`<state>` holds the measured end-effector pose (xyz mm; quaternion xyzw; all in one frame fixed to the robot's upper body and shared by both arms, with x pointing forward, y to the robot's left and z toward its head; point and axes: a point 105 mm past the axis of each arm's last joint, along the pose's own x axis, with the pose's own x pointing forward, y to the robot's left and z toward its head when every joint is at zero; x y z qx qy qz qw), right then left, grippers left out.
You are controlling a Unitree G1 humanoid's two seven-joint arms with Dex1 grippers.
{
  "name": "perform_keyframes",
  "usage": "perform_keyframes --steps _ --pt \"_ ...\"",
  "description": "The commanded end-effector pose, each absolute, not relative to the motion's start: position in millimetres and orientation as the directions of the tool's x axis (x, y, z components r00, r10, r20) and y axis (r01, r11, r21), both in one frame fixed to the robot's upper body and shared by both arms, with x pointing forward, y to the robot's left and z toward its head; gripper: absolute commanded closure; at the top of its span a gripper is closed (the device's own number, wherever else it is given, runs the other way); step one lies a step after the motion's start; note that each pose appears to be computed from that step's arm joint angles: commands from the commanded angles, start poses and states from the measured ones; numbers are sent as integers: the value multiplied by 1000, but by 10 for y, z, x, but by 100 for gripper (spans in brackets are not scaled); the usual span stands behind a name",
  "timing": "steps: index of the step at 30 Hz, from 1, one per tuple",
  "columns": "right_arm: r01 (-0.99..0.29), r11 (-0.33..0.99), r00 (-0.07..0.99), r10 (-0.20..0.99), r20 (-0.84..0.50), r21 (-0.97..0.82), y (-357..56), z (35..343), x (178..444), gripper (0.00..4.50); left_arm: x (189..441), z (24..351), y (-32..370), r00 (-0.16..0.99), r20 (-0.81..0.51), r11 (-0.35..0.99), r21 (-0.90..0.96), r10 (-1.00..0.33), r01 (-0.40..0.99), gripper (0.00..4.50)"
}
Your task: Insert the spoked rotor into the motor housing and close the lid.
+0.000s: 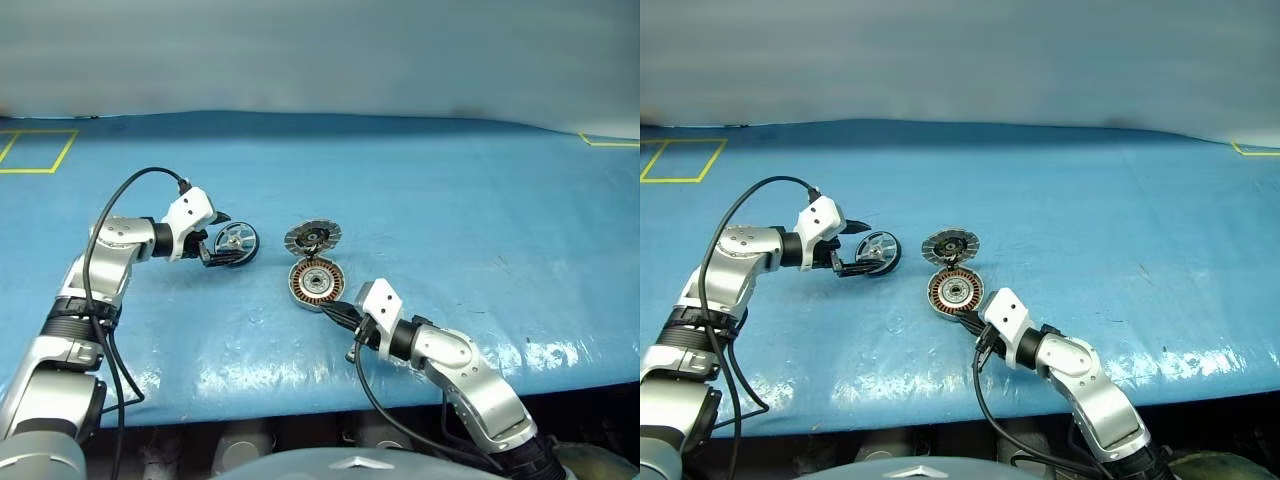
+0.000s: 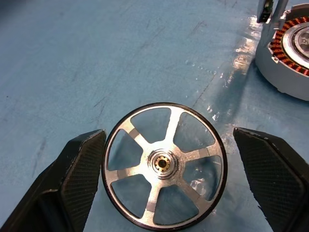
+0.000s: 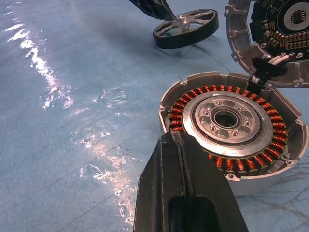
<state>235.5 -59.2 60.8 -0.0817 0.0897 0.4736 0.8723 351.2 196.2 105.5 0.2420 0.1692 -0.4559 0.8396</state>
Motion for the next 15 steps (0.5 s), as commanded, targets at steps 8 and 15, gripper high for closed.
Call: perform_keyframes --steps 8,15 --pt "-832 549 551 802 -229 -80 -592 617 2368 449 3562 1147 1994 548 -506 441 325 -666 837 0" --pt "-829 551 554 793 -251 -89 -610 576 2375 450 3604 1175 1966 563 -478 427 370 -674 825 37"
